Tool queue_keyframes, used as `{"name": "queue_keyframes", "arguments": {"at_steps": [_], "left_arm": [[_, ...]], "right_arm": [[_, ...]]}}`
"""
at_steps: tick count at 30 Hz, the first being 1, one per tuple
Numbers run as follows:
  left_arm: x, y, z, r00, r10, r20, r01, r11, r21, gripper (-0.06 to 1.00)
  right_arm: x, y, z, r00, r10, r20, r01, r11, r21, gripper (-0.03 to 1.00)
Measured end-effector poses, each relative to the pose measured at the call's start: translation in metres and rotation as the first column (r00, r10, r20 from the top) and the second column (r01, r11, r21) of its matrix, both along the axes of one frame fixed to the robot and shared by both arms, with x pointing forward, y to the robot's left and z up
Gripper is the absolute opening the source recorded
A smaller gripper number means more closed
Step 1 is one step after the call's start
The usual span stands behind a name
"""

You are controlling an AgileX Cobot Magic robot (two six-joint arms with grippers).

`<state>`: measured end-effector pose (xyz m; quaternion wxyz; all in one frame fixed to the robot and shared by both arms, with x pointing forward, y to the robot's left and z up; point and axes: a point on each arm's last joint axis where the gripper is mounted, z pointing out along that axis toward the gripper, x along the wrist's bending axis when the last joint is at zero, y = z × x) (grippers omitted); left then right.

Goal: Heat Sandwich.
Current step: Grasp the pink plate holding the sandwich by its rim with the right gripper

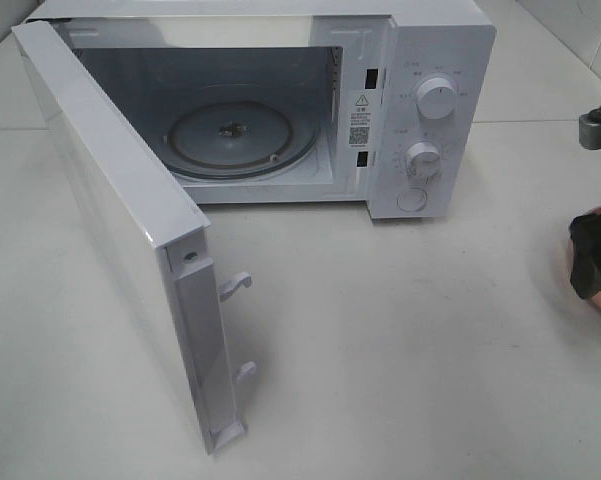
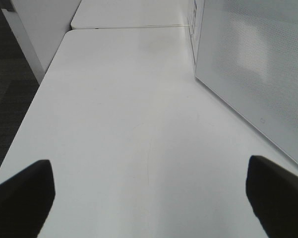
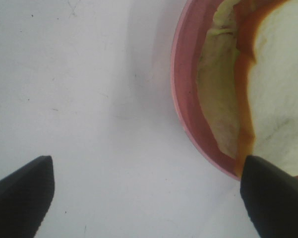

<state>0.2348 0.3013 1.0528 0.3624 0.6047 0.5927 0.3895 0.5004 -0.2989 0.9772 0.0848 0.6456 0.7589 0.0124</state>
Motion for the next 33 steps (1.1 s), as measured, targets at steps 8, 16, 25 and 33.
{"name": "queue_keyframes", "arguments": {"at_steps": [8, 16, 25, 33], "left_arm": [[0.000, 0.000, 0.000, 1.000, 0.000, 0.000, 0.000, 1.000, 0.000, 0.99], [0.000, 0.000, 0.000, 1.000, 0.000, 0.000, 0.000, 1.000, 0.000, 0.99], [0.000, 0.000, 0.000, 1.000, 0.000, 0.000, 0.000, 1.000, 0.000, 0.99], [0.000, 0.000, 0.000, 1.000, 0.000, 0.000, 0.000, 1.000, 0.000, 0.99]], "right_arm": [[0.033, 0.000, -0.015, 0.999, 0.009, -0.032, -0.009, 1.000, -0.016, 0.96], [0.058, -0.001, -0.045, 0.996, 0.025, -0.085, -0.029, 0.999, -0.035, 0.95], [0.064, 0.000, -0.072, 0.992, 0.029, -0.125, -0.033, 0.999, -0.027, 0.94], [0.067, 0.001, -0.084, 0.991, 0.027, -0.131, -0.030, 0.999, -0.018, 0.91]]}}
